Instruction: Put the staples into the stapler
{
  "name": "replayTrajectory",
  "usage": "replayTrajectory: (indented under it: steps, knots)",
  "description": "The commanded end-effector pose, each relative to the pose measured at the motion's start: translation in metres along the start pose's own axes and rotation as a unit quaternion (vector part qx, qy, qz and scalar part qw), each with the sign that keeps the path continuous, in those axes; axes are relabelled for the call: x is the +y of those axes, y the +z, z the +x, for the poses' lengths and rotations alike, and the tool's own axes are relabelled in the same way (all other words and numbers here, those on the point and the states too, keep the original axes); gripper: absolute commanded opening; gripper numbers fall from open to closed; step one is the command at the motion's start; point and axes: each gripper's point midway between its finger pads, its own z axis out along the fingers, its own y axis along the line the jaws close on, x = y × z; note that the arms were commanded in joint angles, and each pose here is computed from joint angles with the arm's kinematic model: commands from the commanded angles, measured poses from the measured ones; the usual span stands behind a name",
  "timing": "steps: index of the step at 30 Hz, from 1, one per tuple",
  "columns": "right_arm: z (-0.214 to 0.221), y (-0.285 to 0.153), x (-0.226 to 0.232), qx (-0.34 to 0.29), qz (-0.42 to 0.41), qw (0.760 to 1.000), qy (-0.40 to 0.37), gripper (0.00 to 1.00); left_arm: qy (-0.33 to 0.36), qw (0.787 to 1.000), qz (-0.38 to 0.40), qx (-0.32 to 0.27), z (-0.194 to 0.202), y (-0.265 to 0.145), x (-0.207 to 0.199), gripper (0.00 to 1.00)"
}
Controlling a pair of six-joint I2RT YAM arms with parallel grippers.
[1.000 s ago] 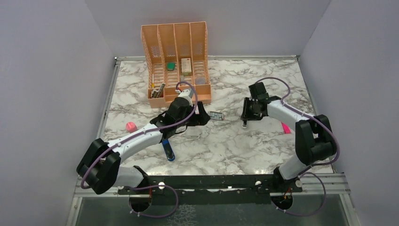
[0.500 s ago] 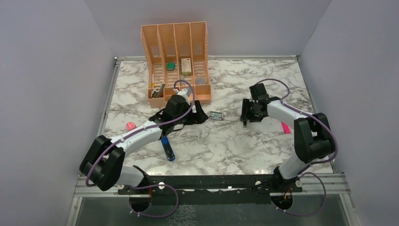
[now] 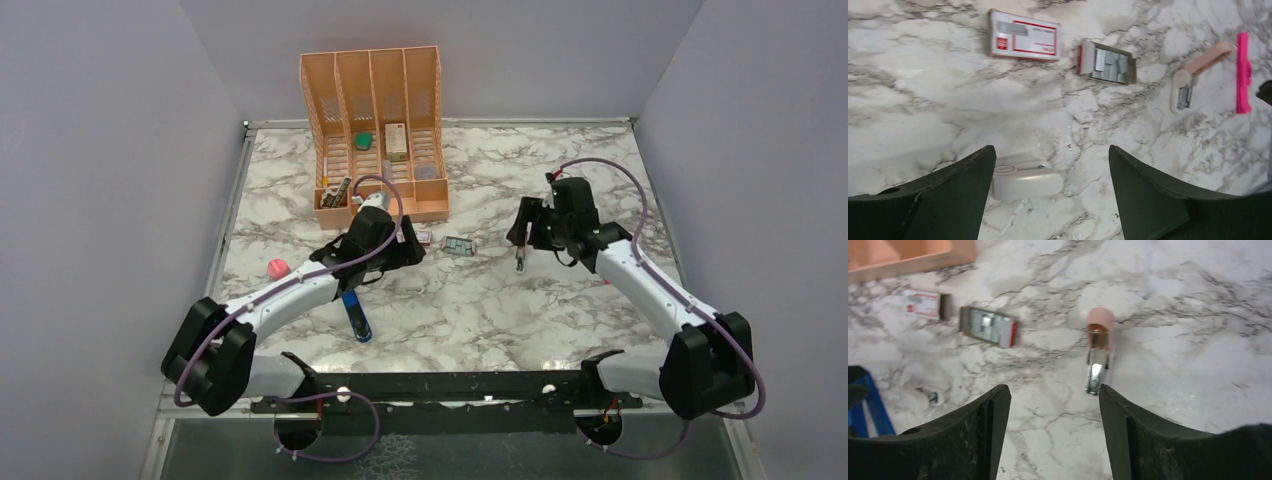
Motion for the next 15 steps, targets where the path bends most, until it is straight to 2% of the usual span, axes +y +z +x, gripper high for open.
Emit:
replayTrajectory:
  steps: [1, 3, 7, 10, 15]
  knots:
    - [0.008, -0.007, 0.053, -0.014, -0.107, 0.993, -0.042, 0.68, -0.032, 0.992, -0.108, -0.05, -0.011, -0.021, 0.045, 0.84]
    - [0.019, -0.004, 0.079, -0.004, -0.137, 0.988, -0.065, 0.64, -0.048, 0.991, -0.116, -0.056, -0.008, -0.025, 0.051, 0.83]
    - [0.045, 0.005, 0.137, 0.023, -0.201, 0.972, -0.116, 0.64, -0.079, 0.985, -0.137, -0.063, -0.003, -0.029, 0.062, 0.8]
    - [0.06, 0.013, 0.18, 0.033, -0.232, 0.96, -0.152, 0.66, -0.089, 0.983, -0.142, -0.071, -0.006, -0.033, 0.063, 0.75]
    - [0.092, 0.027, 0.231, 0.039, -0.305, 0.919, -0.248, 0.74, -0.091, 0.978, -0.16, -0.101, -0.021, -0.046, 0.067, 0.74]
